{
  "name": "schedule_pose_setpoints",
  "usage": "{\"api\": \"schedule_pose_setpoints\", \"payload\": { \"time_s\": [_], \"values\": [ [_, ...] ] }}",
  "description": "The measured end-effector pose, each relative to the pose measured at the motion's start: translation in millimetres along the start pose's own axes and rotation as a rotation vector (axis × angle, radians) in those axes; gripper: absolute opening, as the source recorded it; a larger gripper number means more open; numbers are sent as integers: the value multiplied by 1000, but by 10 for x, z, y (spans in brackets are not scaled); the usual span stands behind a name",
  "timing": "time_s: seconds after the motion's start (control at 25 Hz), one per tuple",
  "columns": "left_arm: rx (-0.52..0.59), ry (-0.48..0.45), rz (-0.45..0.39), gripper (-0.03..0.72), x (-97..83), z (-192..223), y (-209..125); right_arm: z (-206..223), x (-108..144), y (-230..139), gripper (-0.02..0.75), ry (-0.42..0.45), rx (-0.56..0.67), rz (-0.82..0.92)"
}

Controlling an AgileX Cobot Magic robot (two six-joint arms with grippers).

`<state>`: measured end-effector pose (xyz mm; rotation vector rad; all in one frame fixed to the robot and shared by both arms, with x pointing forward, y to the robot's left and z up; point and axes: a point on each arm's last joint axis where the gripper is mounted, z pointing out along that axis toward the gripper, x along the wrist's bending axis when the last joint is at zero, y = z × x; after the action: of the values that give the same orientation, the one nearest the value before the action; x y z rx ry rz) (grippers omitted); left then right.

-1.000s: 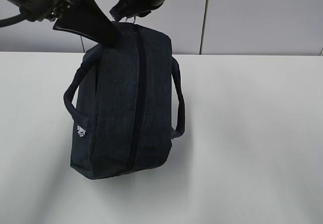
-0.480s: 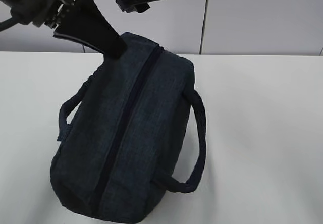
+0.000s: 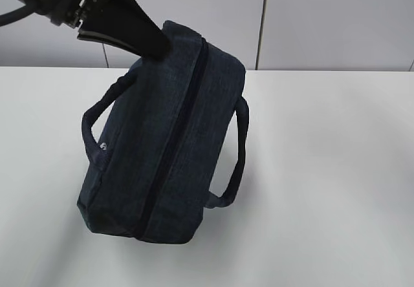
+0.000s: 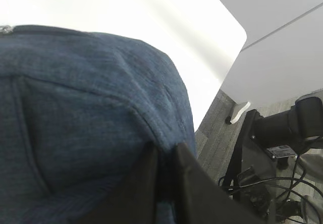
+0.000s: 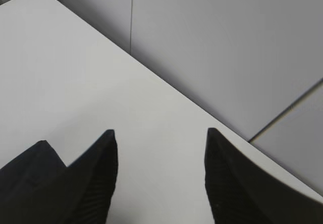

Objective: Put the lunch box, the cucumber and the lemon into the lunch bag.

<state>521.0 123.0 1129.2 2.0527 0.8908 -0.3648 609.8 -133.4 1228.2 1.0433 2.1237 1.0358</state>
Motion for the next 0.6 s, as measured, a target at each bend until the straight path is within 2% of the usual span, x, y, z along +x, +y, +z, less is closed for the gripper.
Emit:
{"api": "schedule_pose_setpoints", "payload": {
  "time_s": [0.16, 0.36, 0.6],
  "values": [
    [-21, -15, -14, 17, -4, 9, 21, -373, -60, 23, 414, -22, -40, 9],
    [-26, -55, -59, 17, 56, 123, 45, -901, 12, -58, 414, -55, -191, -9],
    [-50, -55, -47, 17, -18, 249, 79, -1314, 153, -586, 414, -108, -319, -15]
  ]
}}
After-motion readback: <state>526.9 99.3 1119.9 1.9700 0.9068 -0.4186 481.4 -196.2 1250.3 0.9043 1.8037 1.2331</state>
